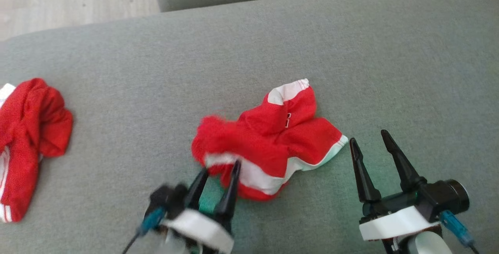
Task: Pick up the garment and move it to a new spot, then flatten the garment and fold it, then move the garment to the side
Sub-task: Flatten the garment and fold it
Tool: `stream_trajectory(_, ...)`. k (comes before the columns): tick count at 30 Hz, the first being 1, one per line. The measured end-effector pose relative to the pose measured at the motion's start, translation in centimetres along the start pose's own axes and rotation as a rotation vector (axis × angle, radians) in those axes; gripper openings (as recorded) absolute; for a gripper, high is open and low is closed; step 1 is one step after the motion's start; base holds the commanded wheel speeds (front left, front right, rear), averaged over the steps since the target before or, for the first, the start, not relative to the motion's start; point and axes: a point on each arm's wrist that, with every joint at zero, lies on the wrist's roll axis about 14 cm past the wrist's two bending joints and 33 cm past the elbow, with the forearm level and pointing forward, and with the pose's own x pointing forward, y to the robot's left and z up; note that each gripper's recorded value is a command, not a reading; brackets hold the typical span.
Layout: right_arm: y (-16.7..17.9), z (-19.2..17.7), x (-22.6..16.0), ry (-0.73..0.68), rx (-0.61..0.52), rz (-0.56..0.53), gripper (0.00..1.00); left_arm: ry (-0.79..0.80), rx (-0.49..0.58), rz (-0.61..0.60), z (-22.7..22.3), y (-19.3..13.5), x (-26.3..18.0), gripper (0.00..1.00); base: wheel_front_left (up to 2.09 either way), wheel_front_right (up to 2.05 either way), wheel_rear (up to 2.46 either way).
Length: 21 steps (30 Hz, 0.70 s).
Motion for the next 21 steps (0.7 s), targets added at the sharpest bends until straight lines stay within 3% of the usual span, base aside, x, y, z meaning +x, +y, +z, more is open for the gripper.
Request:
stream_trajectory(9, 0.6, -0.4, -0.6, 0.012, 0.006, 0.014, 1.00, -0.060, -0.017, 0.051, 1.6, 1.6, -0.7, 1.00, 0.00, 0.00, 0.00)
stream_trajectory(21, -1.1, -0.8, -0.5, 0.026, 0.002, -0.039, 1.00, -0.012, -0.023, 0.078, 0.8, 4.2, -1.1, 1.00, 0.00, 0.00, 0.00)
